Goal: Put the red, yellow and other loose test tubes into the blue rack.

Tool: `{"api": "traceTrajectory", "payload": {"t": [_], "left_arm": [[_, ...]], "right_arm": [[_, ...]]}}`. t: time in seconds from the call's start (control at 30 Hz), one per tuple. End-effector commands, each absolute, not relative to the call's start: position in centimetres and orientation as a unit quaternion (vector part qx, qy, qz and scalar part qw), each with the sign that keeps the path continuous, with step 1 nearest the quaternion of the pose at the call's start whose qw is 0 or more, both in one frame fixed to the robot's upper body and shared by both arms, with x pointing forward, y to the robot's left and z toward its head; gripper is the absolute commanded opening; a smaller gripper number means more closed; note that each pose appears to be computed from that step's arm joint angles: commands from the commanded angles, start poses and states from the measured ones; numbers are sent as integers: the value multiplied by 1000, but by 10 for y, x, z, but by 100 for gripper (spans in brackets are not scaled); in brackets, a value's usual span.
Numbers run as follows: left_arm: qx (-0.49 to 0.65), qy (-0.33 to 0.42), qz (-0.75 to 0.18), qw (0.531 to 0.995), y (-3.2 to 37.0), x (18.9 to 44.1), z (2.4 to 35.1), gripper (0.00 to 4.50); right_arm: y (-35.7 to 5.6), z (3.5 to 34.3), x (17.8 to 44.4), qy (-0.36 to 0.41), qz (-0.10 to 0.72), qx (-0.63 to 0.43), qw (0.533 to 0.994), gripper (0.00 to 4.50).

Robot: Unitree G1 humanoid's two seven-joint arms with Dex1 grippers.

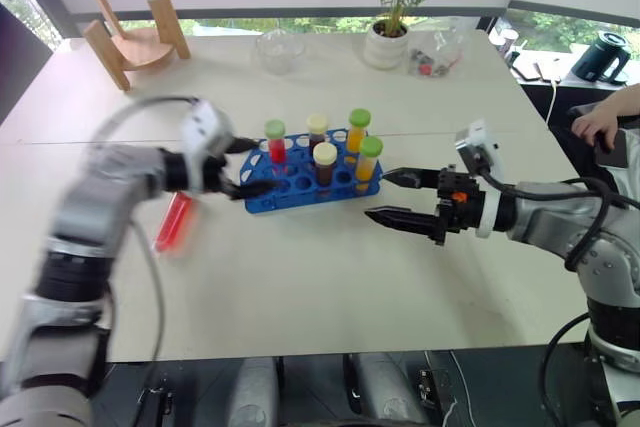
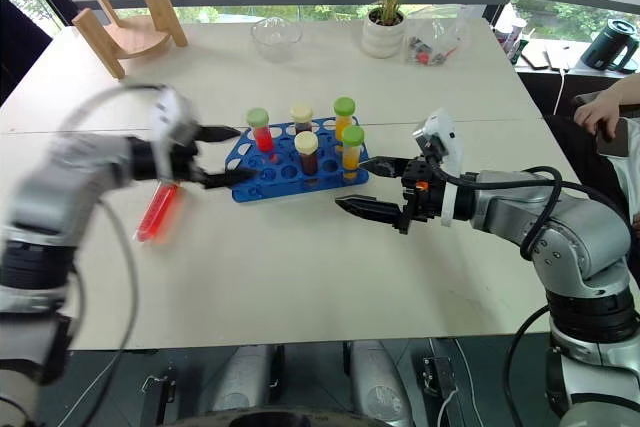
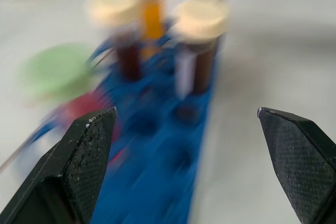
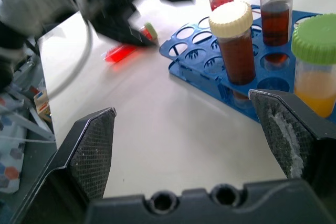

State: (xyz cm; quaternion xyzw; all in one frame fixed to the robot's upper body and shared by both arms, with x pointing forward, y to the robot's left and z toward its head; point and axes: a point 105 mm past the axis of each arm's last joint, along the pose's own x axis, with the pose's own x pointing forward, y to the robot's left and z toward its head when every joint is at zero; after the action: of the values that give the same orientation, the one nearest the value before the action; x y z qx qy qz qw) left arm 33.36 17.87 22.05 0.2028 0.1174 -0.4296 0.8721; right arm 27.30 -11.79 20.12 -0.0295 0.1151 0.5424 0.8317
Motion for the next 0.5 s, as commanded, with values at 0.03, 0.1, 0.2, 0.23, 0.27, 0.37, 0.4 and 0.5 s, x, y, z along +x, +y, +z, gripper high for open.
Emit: {"api": "traceTrajectory", "payload": {"t": [0.03, 0.1, 0.2, 0.23, 0.27, 0.37, 0.4, 0.5], "left_arm": [[153, 241, -359, 889, 208, 330, 249, 441], [117, 330, -295, 889, 229, 332, 253, 441], [82, 441, -215, 868, 256, 332, 235, 441], [73, 472, -186, 858, 265, 332, 226, 441], [66, 499, -163, 848, 273, 331, 218, 441], [56, 550, -127, 823, 286, 329, 200, 441], [50, 562, -121, 817, 287, 328, 195, 441], [38, 580, -110, 806, 289, 332, 185, 441]], "right_arm": [[-99, 211, 256, 102, 608, -48, 786, 450], [-89, 208, 249, 107, 639, -59, 760, 450], [-81, 204, 244, 105, 665, -69, 736, 450], [-79, 203, 243, 105, 669, -70, 732, 450], [-77, 202, 242, 103, 673, -73, 729, 450], [-74, 200, 240, 99, 676, -76, 726, 450], [-73, 200, 240, 96, 675, -76, 728, 450], [-73, 199, 240, 87, 666, -73, 737, 450]]}}
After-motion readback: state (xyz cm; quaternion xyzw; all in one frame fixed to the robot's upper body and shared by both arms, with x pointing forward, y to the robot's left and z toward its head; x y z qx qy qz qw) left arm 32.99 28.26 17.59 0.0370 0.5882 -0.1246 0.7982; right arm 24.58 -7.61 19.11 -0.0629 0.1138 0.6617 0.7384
